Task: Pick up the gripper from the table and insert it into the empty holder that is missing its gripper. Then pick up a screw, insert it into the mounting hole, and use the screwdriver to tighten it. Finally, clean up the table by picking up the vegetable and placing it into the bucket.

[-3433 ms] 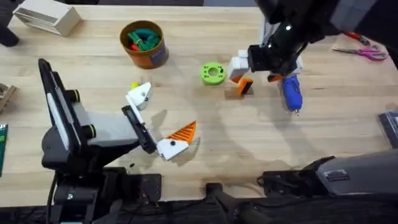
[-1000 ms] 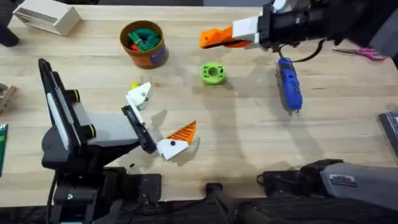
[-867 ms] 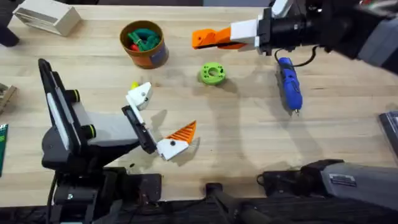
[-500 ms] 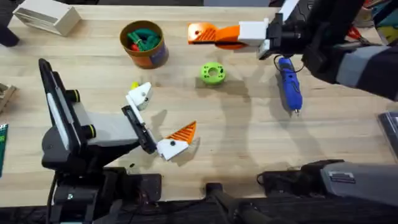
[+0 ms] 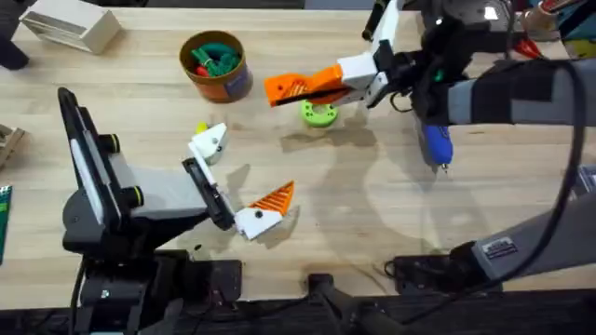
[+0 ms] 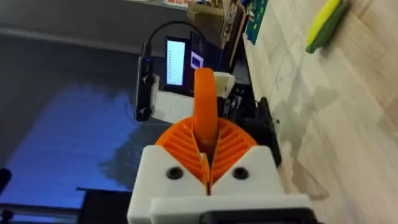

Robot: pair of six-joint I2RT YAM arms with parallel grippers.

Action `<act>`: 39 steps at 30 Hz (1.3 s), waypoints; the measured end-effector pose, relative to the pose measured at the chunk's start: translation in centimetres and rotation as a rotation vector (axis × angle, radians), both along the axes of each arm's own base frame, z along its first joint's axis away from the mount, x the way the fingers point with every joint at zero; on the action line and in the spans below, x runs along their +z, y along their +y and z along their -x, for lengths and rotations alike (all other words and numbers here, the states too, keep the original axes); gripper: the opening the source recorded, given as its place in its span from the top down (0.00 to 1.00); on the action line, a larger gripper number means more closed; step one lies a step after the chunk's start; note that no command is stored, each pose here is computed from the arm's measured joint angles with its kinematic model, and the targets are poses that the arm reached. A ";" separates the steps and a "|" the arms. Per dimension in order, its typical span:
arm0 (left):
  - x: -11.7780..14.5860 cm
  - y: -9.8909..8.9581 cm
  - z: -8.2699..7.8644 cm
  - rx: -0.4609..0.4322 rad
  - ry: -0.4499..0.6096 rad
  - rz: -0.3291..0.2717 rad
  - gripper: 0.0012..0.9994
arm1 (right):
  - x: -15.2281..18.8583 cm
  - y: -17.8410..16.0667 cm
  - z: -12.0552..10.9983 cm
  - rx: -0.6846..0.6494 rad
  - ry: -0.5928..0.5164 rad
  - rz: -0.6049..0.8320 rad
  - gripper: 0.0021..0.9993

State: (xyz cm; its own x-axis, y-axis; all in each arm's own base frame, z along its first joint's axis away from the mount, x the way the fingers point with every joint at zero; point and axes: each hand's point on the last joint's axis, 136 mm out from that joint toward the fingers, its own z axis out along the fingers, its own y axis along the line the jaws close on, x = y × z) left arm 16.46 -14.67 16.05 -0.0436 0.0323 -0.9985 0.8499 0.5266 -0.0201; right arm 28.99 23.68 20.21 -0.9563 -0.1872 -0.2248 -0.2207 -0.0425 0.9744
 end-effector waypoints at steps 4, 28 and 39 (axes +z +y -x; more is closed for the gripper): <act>0.0 0.0 0.0 0.000 0.000 0.000 0.01 | -1.0 0.8 0.4 0.026 0.073 0.016 0.98; 0.0 0.0 0.0 0.000 0.000 0.000 0.01 | -3.5 6.3 5.8 0.235 0.088 0.030 0.98; 0.0 0.0 0.0 0.000 0.000 0.000 0.01 | -3.6 6.4 5.8 0.236 0.024 0.009 0.98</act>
